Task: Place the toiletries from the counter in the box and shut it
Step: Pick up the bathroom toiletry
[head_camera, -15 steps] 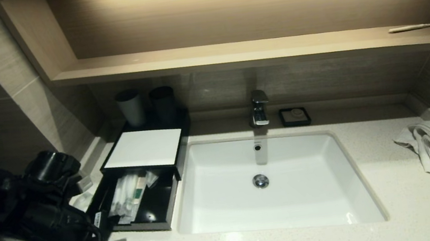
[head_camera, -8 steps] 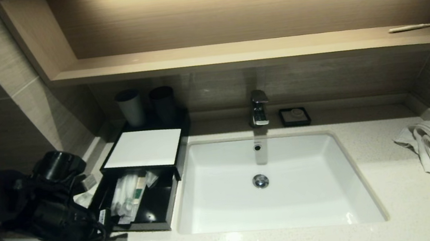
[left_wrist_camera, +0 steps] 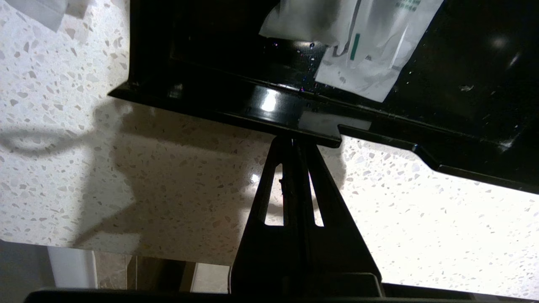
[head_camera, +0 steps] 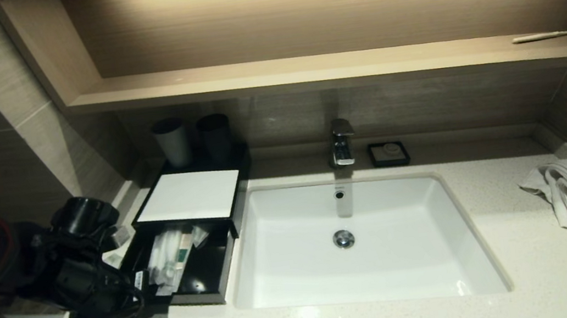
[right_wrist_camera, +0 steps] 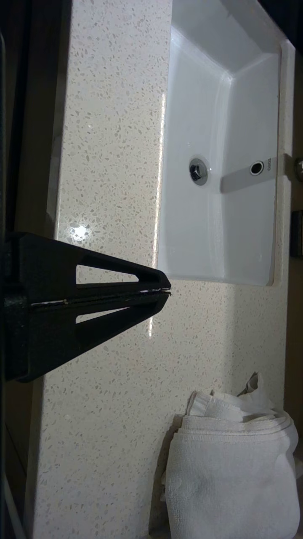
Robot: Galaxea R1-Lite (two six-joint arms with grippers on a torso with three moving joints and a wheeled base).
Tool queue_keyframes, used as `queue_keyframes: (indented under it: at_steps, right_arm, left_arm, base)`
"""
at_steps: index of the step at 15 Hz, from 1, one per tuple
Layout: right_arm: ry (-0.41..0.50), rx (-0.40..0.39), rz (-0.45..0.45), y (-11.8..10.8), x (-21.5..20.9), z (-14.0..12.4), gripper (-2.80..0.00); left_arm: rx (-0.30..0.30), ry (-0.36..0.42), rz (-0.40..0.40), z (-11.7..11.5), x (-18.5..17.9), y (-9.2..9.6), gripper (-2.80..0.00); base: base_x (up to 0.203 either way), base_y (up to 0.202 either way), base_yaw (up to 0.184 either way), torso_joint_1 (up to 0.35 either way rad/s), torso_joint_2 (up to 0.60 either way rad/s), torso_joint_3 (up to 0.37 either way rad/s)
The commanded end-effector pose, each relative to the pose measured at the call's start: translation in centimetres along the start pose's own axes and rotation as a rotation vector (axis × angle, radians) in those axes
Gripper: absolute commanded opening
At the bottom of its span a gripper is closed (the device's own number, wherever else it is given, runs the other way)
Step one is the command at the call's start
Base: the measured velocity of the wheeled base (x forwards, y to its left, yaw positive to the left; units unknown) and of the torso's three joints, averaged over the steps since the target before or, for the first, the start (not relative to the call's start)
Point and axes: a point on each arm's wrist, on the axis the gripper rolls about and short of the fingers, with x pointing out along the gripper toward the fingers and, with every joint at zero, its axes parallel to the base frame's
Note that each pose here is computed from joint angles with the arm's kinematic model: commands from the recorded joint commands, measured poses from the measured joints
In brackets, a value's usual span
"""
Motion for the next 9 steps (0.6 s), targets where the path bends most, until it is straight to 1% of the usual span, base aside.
queue_keyframes:
  at_steps: [1,5,7,8,9]
  right_arm:
    - [0.0,0.0,0.001,0.0,0.0,0.0,-2.8]
    - [0.0,0.0,0.001,0.0,0.0,0.0,-2.8]
    - [0.0,0.0,0.001,0.0,0.0,0.0,-2.8]
    - [0.0,0.0,0.001,0.0,0.0,0.0,-2.8]
    - [0.0,0.0,0.001,0.0,0.0,0.0,-2.8]
  left_arm:
    - [-0.003,0.004,0.0,0.3,0.3,0.0,-2.8]
    - [-0.004,-0.003,-0.003,0.4,0.0,-0.1,-2.8]
    - [-0.004,-0.016,-0.004,0.2,-0.7,-0.1,-2.8]
    - [-0.008,-0.015,0.002,0.1,-0.7,0.1,-2.8]
    - [-0.022,-0.02,0.025,0.0,-0.9,0.6,-2.8]
  base:
    - [0.0,0.0,0.0,0.0,0.0,0.0]
    - [0.0,0.0,0.0,0.0,0.0,0.0]
    - [0.0,0.0,0.0,0.0,0.0,0.0]
    - [0.0,0.0,0.0,0.0,0.0,0.0]
    - [0.0,0.0,0.0,0.0,0.0,0.0]
